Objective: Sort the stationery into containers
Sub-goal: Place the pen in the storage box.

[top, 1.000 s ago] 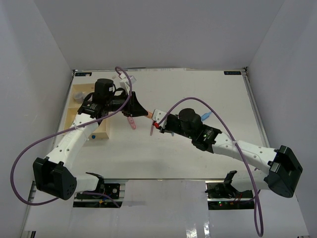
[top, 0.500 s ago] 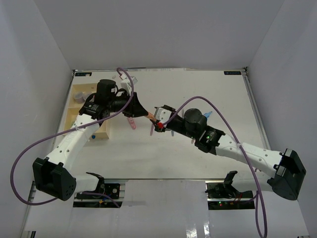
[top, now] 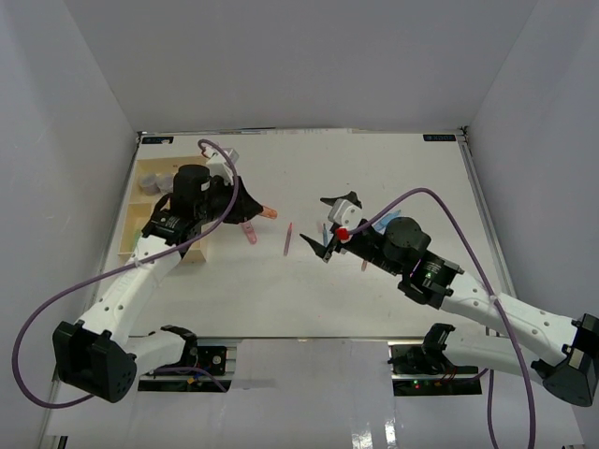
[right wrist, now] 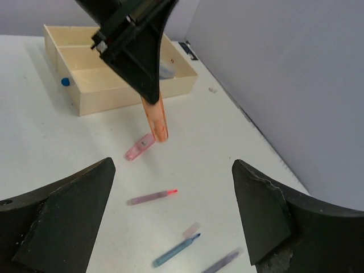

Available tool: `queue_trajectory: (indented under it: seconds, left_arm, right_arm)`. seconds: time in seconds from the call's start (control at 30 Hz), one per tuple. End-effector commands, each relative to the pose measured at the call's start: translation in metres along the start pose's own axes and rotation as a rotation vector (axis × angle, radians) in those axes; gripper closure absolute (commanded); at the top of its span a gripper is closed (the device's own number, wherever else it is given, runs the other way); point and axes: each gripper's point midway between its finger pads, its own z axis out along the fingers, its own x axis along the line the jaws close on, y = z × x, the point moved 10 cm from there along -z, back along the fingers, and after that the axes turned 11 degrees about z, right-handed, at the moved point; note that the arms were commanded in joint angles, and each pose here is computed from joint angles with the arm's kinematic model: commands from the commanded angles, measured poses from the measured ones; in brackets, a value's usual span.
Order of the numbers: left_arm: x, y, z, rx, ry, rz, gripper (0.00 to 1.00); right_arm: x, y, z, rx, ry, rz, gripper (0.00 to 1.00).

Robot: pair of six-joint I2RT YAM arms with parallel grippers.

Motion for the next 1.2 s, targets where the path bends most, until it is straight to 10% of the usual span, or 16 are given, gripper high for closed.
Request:
queue_trajectory:
  seconds: [0.0, 0.57, 1.17]
  left_arm:
    - [0.016, 0.007, -0.017, -0.156, 0.224, -0.073, 1.0]
    - [0.135, -0.034, -0.088, -0.53, 0.995, -0.476, 1.0]
    - [0.216, -0.06, -0.107, -0.634, 1.156, -0.667, 1.0]
  right_arm:
    - [0.005, -0.016, -0.014, 0.059, -0.049, 0.125, 0.1]
    - [0.03, -0.076, -0.044, 0.163, -0.078, 0.376, 0.1]
    - [0.033, -0.084, -0.059, 0.12, -0.068, 0.393, 0.1]
